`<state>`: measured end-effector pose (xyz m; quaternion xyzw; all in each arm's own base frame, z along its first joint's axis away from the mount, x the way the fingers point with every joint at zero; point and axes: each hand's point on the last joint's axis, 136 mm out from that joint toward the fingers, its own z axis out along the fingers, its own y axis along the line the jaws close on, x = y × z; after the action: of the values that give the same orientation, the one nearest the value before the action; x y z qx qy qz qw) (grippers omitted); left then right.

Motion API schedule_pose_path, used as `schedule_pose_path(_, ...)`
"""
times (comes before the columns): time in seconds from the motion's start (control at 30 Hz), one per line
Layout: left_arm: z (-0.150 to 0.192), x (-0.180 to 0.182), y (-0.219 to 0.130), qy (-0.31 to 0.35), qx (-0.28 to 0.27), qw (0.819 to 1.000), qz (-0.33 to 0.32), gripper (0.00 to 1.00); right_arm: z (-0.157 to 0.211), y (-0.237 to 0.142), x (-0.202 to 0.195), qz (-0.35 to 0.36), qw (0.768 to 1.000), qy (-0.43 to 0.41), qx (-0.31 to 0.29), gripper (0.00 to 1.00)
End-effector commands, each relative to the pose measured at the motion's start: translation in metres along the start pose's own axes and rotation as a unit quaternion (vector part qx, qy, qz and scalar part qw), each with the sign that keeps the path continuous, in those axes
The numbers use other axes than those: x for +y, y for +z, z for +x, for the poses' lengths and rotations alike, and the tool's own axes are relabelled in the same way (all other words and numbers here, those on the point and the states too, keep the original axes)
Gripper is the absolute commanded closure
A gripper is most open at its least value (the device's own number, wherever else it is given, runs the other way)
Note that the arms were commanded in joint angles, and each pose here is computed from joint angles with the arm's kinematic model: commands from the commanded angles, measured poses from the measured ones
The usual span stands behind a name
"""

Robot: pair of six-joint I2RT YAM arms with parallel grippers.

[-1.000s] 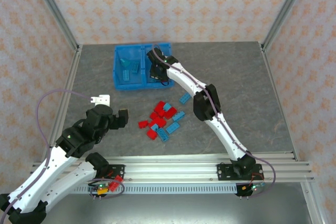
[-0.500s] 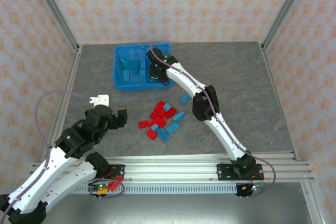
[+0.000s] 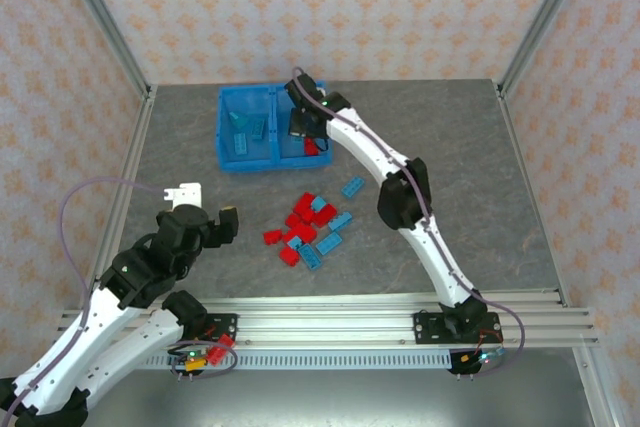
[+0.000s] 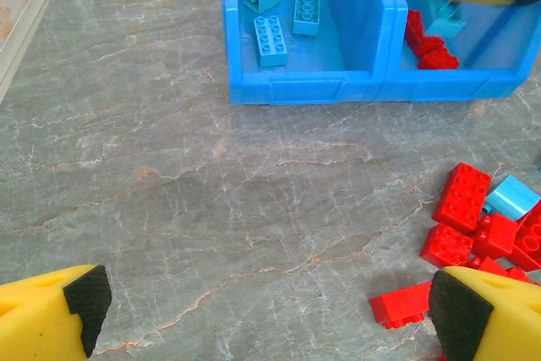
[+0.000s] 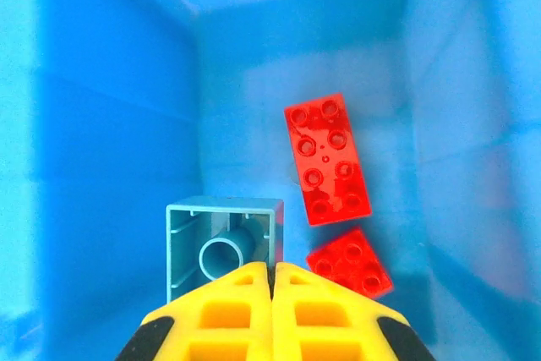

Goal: Sort the legos into containers by color

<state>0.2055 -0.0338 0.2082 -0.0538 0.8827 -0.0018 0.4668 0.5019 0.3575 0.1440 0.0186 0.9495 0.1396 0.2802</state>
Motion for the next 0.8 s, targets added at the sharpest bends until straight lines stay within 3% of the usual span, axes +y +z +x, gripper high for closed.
schedule_pose_path(0.0,-0.009,0.008,-0.004,-0.009,-0.034,0.999,-0.014,0.0,-0.04,-0.09,0.028,-0.039,0.995,-0.02,-0.091,0.97)
schedule_pose_path(0.1,-0.019,0.021,-0.015,-0.026,-0.063,0.997,-0.032,0.0,-0.022,-0.118,0.064,-0.076,0.989,-0.053,-0.111,0.97)
schedule_pose_path(0.2,-0.028,0.041,-0.028,-0.048,-0.095,0.992,-0.067,0.0,0.0,-0.117,0.099,-0.085,0.983,-0.096,-0.133,0.97)
schedule_pose_path(0.33,-0.026,0.056,-0.039,-0.061,-0.105,0.989,-0.087,0.0,0.007,-0.084,0.123,-0.06,0.975,-0.131,-0.17,0.97)
schedule_pose_path(0.67,-0.015,0.044,-0.039,-0.059,-0.075,0.995,-0.042,0.0,-0.003,0.011,0.141,-0.007,0.946,-0.2,-0.257,0.96)
schedule_pose_path(0.73,-0.014,0.043,-0.038,-0.06,-0.073,0.995,-0.041,0.0,0.002,0.022,0.137,-0.007,0.949,-0.2,-0.244,0.91)
schedule_pose_path(0.77,-0.013,0.043,-0.038,-0.06,-0.072,0.995,-0.041,0.0,0.007,0.024,0.137,-0.011,0.951,-0.204,-0.233,0.82)
